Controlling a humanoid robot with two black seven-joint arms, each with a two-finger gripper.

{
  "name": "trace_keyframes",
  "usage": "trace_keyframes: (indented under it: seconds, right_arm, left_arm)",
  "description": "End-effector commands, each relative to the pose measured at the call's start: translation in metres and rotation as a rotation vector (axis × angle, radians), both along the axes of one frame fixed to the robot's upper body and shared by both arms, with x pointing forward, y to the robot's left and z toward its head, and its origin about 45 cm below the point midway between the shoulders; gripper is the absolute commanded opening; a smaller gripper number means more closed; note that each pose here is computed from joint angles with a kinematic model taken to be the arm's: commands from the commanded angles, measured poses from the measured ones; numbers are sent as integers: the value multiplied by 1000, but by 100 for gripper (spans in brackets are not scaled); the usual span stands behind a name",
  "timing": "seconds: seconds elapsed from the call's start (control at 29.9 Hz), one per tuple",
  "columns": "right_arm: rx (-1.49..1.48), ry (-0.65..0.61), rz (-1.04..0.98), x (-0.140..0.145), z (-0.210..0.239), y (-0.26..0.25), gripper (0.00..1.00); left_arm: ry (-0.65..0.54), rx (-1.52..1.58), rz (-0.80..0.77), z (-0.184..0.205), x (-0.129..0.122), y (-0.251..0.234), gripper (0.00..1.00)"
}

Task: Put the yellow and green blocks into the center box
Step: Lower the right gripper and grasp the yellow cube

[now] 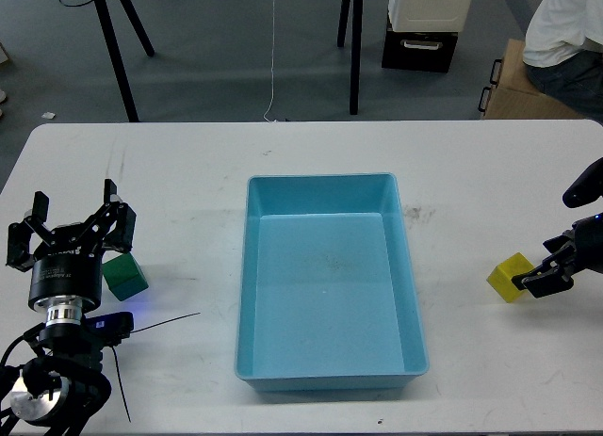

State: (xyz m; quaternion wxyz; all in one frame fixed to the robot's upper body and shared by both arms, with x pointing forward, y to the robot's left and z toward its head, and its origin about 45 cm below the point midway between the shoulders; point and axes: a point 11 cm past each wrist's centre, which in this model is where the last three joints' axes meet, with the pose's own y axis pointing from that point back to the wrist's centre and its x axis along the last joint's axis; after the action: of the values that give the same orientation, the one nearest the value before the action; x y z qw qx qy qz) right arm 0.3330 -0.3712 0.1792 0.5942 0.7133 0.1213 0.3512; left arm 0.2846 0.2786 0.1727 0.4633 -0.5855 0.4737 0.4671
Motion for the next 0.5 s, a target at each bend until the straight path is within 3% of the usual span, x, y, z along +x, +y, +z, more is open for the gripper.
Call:
trace_keyframes:
  seconds: [0.0,0.27,0.47]
  right_arm:
    - [7,4,9,0,-3,6,98]
    - [34,20,-6,-2,-6,9,97]
    - [23,35,-27,-3,-16,4,84]
  left_arm:
    - [1,1,0,0,0,0,100]
    - [2,-1,2,-1,0,0,100]
    - [5,1,5,-2,0,1,100]
